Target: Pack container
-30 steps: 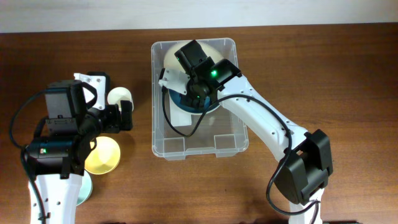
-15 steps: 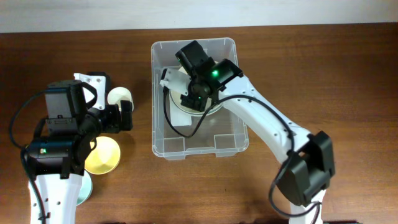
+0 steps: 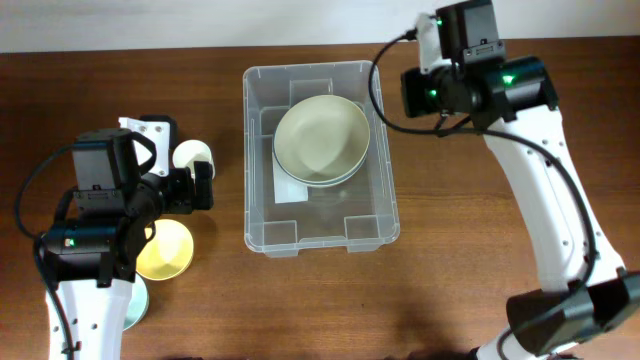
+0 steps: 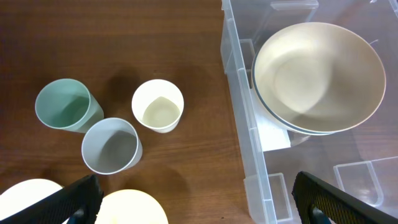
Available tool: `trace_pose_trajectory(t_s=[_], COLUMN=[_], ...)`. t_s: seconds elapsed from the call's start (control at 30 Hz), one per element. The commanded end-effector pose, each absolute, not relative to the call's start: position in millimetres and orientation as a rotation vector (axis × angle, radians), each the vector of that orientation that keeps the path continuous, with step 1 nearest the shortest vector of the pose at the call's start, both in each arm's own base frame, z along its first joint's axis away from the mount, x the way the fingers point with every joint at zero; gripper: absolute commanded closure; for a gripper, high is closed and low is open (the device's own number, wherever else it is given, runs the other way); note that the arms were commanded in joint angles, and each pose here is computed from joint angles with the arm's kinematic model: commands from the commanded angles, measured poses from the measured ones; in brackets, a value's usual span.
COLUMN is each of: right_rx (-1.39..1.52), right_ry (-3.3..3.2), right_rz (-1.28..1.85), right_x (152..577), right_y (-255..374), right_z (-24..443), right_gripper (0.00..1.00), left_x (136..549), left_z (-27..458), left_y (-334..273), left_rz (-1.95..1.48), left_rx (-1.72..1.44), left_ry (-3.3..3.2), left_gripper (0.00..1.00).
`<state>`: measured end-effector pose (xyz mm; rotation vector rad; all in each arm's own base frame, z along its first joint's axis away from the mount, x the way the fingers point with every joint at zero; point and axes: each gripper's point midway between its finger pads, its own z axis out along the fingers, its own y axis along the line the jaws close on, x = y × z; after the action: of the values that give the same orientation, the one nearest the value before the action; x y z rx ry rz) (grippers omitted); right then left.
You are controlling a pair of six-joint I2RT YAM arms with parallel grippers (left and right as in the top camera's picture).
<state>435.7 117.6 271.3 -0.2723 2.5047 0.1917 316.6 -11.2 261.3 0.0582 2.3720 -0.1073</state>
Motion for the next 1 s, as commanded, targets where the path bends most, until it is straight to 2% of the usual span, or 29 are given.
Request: trace_pose_trajectory(t_s=[0.0, 0.03, 0.2, 0.33, 0.63, 0.97], right_rx=[-0.340, -0.374, -0.543, -0.572, -0.572, -0.583], right_ry=[2.601, 2.601, 2.540, 2.533, 2.701, 2.814], right_rz=[0.309, 0.319, 0.324, 0.285, 0.261, 0.241], right_x=[428, 426, 423, 424, 425, 428], right_y=[140, 144, 174, 185, 189, 189], right_z=[238, 235, 238, 234, 166, 116], right_gripper=[0.91, 0.96, 0.96, 0.96, 0.96, 0.96], left_x=[319, 319, 319, 319, 318, 318], left_z=[269, 269, 268, 268, 268, 268], left_y=[-10, -10, -10, -10, -10, -10], left_rz=[-0.104, -0.104, -0.104, -0.104, -0.104, -0.104], left_rx=[0.047, 0.047, 0.047, 0.047, 0.047, 0.047], left_ry=[2.354, 2.354, 2.355, 2.356, 2.360, 2.360], left_gripper=[0.00, 0.00, 0.00, 0.00, 0.00, 0.00])
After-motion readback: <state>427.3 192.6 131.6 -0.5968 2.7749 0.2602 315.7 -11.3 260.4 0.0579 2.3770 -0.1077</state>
